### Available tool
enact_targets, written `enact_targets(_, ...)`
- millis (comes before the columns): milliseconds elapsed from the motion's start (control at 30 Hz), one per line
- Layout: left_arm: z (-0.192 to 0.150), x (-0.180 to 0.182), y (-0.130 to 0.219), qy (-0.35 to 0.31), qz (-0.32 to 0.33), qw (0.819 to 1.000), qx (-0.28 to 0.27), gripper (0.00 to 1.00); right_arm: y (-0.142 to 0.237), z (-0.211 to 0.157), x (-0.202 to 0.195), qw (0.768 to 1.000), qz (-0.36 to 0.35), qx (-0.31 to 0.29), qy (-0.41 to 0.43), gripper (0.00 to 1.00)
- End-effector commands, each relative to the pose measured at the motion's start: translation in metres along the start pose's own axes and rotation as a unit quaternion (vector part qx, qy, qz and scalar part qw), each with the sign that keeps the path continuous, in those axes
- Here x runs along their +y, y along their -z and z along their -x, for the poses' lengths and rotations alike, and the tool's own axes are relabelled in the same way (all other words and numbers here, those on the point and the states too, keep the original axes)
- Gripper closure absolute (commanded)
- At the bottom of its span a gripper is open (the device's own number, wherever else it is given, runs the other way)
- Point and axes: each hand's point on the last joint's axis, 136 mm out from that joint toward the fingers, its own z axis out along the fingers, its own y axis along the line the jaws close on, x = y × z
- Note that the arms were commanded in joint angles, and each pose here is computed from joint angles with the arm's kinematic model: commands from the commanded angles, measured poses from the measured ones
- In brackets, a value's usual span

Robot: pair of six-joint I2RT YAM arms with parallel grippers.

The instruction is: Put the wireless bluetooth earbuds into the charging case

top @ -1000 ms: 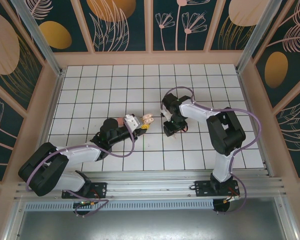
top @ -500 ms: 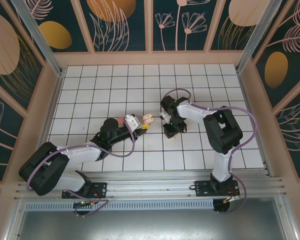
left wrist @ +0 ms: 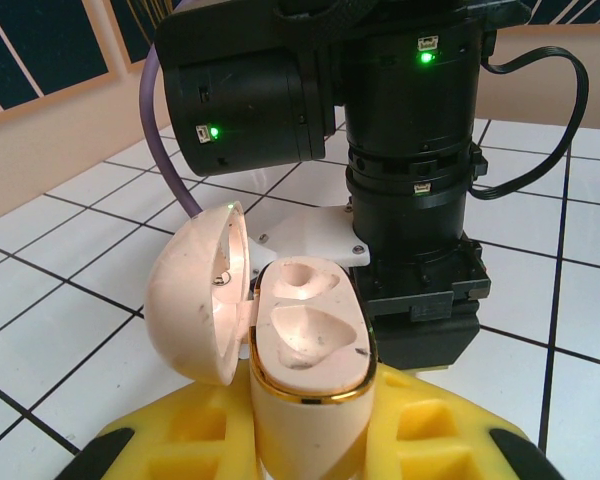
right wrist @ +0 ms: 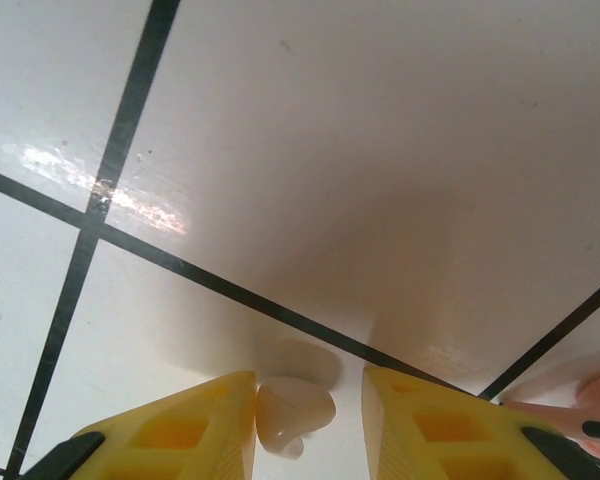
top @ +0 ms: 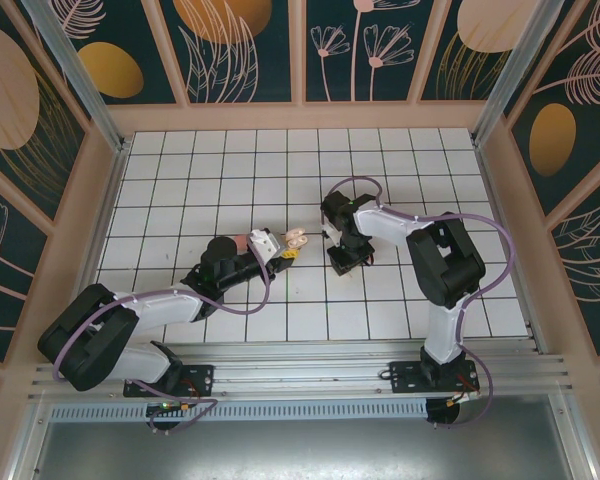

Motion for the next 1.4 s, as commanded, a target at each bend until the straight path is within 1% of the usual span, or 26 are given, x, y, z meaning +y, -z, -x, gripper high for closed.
enact_targets(0, 0.005, 0.0, -0.001, -0.01, -0.001, 1.0, -0.008, 0.85, 0.004, -0.005, -0.001, 1.0, -0.015, 0.007, -0.006, 0.7)
enact_targets(133, 0.004, 0.001, -0.001, -0.009, 0.0, 1.0, -0.007, 0.85, 0.008, -0.004, -0.001, 1.0, -0.014, -0.005, -0.011, 0.75)
enact_targets(233, 0.003, 0.001, -0.001, -0.009, 0.0, 1.0, -0.006, 0.85, 0.016, 0.001, -0.001, 0.999, -0.013, -0.027, -0.015, 0.76)
enact_targets(333, 0.003, 0.001, -0.002, -0.007, 0.0, 1.0, -0.008, 0.85, 0.027, 0.01, 0.001, 0.998, -0.005, -0.065, -0.025, 0.77)
enact_targets(467, 0.006, 0.001, -0.005, 0.002, -0.002, 1.0, -0.022, 0.85, 0.052, 0.028, 0.001, 0.987, 0.028, -0.146, -0.056, 0.79)
enact_targets(567, 0.013, 0.003, -0.009, 0.01, -0.002, 0.999, -0.042, 0.86, 0.075, 0.04, 0.004, 0.971, 0.071, -0.216, -0.075, 0.8)
enact_targets(633, 0.016, 0.003, -0.013, 0.011, -0.006, 0.999, -0.047, 0.86, 0.093, 0.045, 0.011, 0.959, 0.094, -0.261, -0.067, 0.8)
enact_targets(700, 0.015, 0.003, -0.017, 0.011, -0.01, 0.999, -0.05, 0.86, 0.114, 0.05, 0.003, 0.942, 0.112, -0.307, -0.075, 0.8)
enact_targets(800, 0.016, 0.0, -0.022, 0.015, -0.026, 0.998, -0.055, 0.86, 0.146, 0.055, 0.006, 0.917, 0.136, -0.371, -0.06, 0.8)
enact_targets(900, 0.018, -0.004, -0.026, 0.017, -0.041, 0.997, -0.061, 0.86, 0.175, 0.057, 0.015, 0.892, 0.152, -0.424, -0.027, 0.8)
enact_targets(1000, 0.019, -0.007, -0.028, 0.016, -0.054, 0.996, -0.062, 0.86, 0.197, 0.056, 0.025, 0.871, 0.168, -0.462, 0.012, 0.8)
enact_targets(1167, 0.023, -0.013, -0.031, 0.014, -0.076, 0.995, -0.066, 0.86, 0.22, 0.05, 0.045, 0.842, 0.194, -0.497, 0.074, 0.8)
enact_targets(1367, 0.028, -0.016, -0.033, 0.017, -0.089, 0.993, -0.072, 0.86, 0.225, 0.041, 0.063, 0.827, 0.214, -0.506, 0.12, 0.8)
